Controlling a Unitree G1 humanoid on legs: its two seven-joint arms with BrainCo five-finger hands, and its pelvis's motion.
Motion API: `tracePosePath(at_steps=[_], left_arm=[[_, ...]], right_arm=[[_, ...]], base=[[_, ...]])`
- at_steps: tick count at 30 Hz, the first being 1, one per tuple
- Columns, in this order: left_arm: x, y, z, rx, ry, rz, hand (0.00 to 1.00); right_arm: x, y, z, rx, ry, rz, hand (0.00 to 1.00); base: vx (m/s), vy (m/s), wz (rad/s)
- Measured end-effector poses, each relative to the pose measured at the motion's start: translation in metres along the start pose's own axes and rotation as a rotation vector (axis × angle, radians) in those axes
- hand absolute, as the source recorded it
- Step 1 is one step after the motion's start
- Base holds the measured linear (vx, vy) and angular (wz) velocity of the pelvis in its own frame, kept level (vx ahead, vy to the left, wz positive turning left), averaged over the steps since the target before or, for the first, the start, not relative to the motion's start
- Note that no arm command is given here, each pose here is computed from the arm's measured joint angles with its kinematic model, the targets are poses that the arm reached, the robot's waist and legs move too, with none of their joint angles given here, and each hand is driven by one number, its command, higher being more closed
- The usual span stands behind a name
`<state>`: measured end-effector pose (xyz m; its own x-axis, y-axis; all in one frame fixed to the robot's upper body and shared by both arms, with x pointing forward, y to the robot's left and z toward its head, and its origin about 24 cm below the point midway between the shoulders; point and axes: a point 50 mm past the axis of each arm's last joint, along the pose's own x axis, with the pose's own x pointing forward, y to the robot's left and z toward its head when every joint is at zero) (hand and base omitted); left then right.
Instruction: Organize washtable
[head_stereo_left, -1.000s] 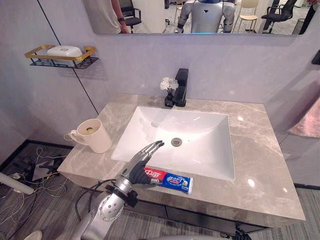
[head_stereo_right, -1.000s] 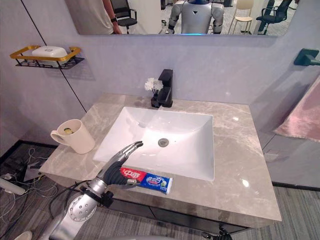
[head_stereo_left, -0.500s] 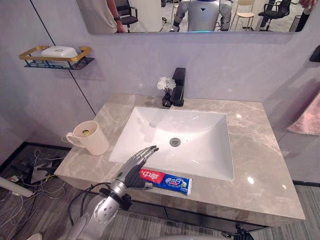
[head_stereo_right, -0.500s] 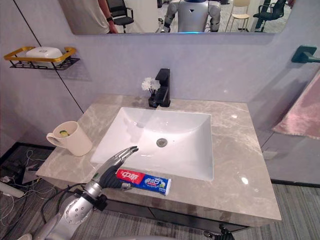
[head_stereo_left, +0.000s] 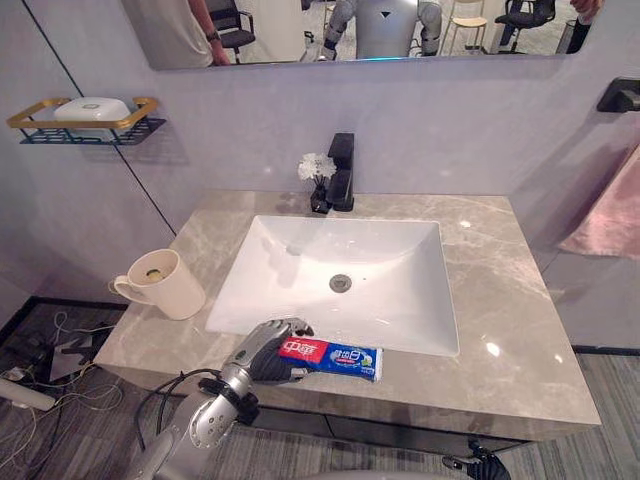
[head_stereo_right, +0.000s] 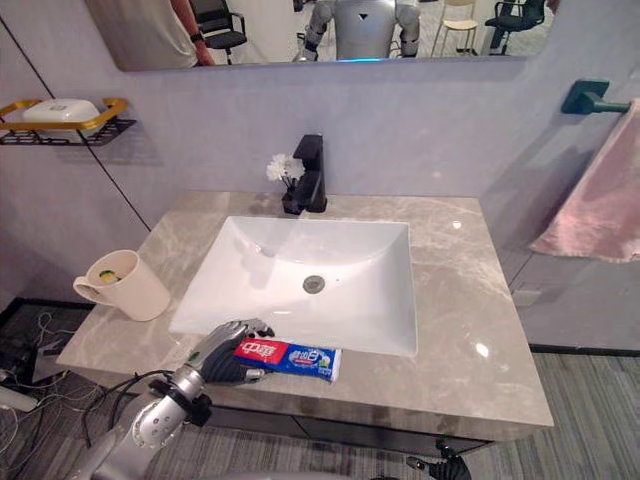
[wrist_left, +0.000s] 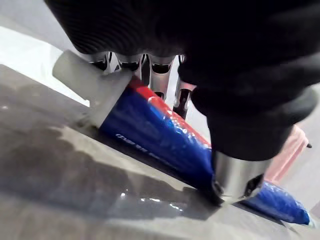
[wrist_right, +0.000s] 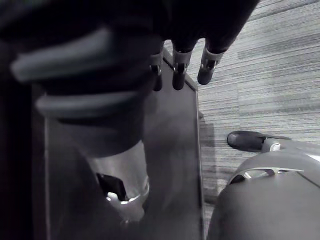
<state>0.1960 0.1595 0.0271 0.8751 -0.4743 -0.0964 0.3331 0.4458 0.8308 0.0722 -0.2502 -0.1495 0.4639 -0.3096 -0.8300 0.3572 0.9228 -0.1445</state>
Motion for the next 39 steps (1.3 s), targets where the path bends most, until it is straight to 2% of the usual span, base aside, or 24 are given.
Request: tracePosePath(at_steps=[10,14,19,29,39], left_arm=[[0.000,0.001,-0.001,-0.007,0.007,-0.004,1.00],[0.001,0.002,-0.002,-0.043,0.033,0.042,1.00],[0.004,0.000,-0.001,-0.092,0.067,0.093,1.00],[0.007,-0.002,0.001,-0.180,0.092,0.140,1.00],[0.012,-0.003,0.008,-0.292,0.092,0.232,1.00]], right_arm=[[0.001,-0.010,0.004,0.213,-0.018,-0.068,0.00],[-0.001,-0.019,-0.001,0.403,-0.017,-0.143,0.00],[-0.007,-0.034,-0.014,0.543,-0.006,-0.228,0.00],[-0.008,-0.029,-0.017,0.571,0.000,-0.251,0.00],[-0.010,-0.029,0.018,0.582,-0.163,-0.248,0.00]], base=[[-0.02,0.009,-0.09],[-0.04,-0.004,-0.19],[0.00,-0.008,-0.12],[-0.04,-0.008,-0.07],[-0.01,0.002,-0.03]])
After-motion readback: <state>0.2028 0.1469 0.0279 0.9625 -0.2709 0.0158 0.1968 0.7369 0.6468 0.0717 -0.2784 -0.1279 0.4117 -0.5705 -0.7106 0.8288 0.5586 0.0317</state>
